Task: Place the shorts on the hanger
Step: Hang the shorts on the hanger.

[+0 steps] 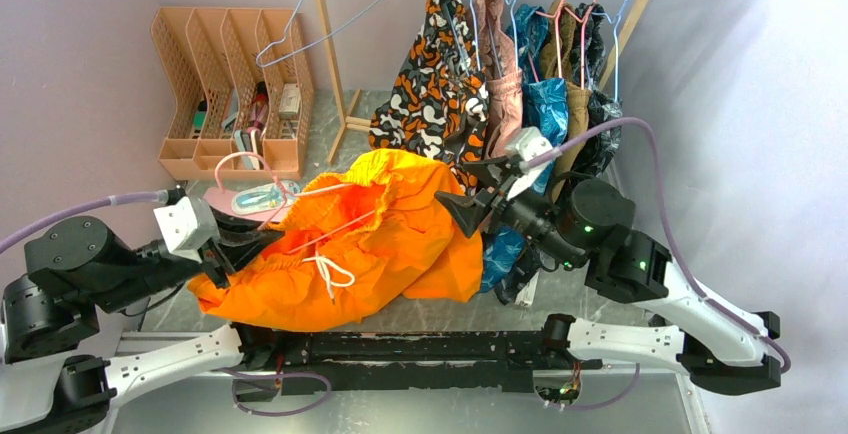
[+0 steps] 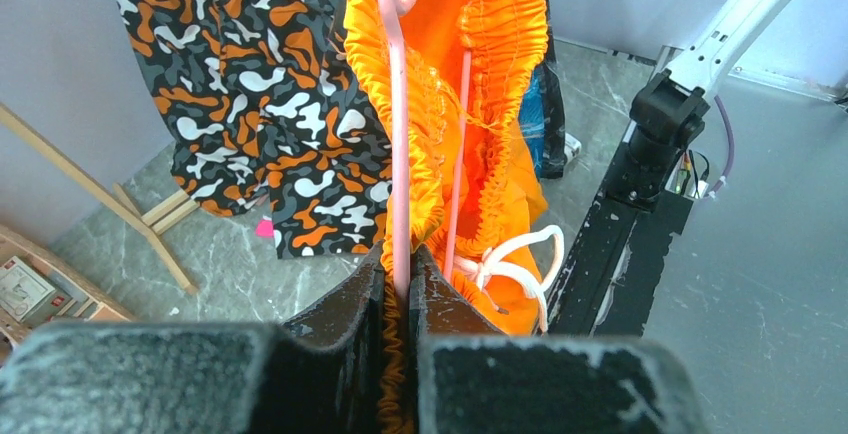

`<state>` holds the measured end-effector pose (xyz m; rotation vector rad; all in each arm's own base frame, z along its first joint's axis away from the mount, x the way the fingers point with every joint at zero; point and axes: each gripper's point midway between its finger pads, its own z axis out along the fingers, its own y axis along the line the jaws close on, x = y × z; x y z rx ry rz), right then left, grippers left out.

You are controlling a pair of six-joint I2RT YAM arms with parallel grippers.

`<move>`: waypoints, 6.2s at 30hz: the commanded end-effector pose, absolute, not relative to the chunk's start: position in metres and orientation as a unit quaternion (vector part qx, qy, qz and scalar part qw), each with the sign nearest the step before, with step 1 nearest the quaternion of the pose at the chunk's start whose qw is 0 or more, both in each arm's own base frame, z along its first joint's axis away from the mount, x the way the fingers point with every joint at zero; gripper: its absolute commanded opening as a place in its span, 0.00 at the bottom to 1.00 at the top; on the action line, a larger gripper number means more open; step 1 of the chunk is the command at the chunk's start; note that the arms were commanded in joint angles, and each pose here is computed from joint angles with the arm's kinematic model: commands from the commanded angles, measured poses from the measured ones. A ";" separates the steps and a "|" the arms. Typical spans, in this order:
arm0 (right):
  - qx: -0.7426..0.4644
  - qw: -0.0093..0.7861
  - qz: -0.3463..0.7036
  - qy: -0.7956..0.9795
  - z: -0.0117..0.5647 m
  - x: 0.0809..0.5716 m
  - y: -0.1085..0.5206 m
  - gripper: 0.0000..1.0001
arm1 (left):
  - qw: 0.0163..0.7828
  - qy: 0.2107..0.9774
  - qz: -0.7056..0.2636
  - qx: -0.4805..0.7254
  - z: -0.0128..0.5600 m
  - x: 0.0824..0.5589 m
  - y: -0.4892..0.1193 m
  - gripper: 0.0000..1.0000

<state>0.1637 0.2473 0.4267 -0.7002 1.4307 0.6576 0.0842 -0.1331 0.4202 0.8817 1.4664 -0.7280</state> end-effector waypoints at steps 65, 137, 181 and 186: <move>-0.211 0.647 0.230 0.696 0.454 0.266 0.336 0.00 | 0.516 0.654 -0.318 0.453 0.367 0.096 -0.198 0.07; -0.276 0.685 0.337 0.584 0.405 0.219 0.277 0.78 | 0.668 0.552 -0.438 0.240 0.447 0.044 -0.069 0.07; -0.346 0.629 0.439 0.541 0.391 0.147 0.267 0.57 | 0.609 0.566 -0.440 0.340 0.485 0.047 -0.131 0.07; -0.342 0.638 0.434 0.537 0.404 0.149 0.265 0.27 | 0.608 0.573 -0.432 0.340 0.488 0.049 -0.129 0.07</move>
